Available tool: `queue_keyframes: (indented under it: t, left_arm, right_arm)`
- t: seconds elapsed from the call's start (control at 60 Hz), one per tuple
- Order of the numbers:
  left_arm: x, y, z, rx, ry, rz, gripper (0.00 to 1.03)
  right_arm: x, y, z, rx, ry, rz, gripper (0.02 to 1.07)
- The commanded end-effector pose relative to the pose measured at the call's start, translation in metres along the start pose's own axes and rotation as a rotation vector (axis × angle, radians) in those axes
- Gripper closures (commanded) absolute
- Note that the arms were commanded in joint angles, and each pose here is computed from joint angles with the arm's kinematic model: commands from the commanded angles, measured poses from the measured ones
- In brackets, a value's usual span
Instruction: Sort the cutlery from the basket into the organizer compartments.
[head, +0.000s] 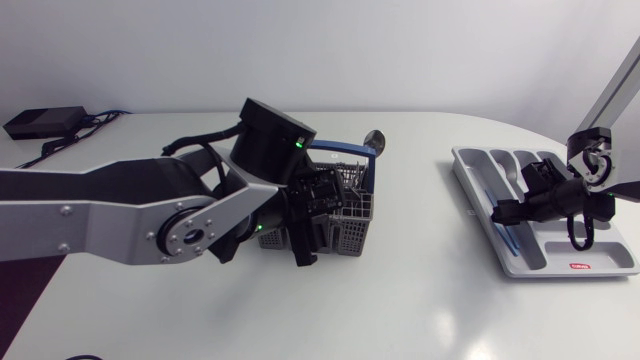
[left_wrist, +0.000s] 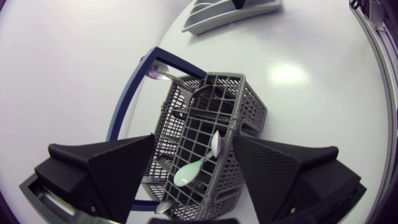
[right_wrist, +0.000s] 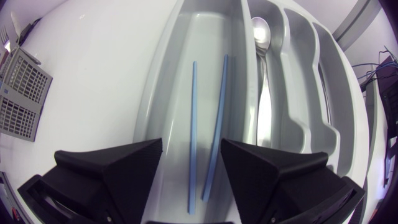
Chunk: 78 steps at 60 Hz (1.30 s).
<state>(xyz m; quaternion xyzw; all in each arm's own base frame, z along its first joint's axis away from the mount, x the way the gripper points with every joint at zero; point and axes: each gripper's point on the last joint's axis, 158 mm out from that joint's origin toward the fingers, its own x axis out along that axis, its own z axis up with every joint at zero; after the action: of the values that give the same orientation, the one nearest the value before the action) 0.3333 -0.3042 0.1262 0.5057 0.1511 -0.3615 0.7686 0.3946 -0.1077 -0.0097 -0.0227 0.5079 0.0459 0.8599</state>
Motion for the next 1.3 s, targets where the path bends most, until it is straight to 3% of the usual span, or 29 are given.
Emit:
queue_keyframes:
  t: [0.0, 0.283, 0.833, 1.283]
  left_arm:
    - [0.009, -0.011, -0.005, 0.040, 0.022, -0.011, 0.39]
    - [0.019, -0.012, -0.010, 0.064, 0.050, 0.003, 0.80]
    - [0.026, -0.014, -0.014, 0.097, 0.062, -0.006, 0.92]
    - [-0.023, 0.025, 0.023, 0.069, -0.036, 0.068, 0.94]
  right_arm:
    - [-0.009, 0.007, 0.000, -0.002, -0.013, -0.002, 0.22]
    - [-0.036, 0.028, 0.008, -0.050, -0.067, -0.004, 0.15]
    - [-0.092, 0.082, 0.014, -0.134, -0.150, 0.025, 0.10]
    - [-0.118, 0.125, 0.014, -0.220, -0.201, 0.054, 0.08]
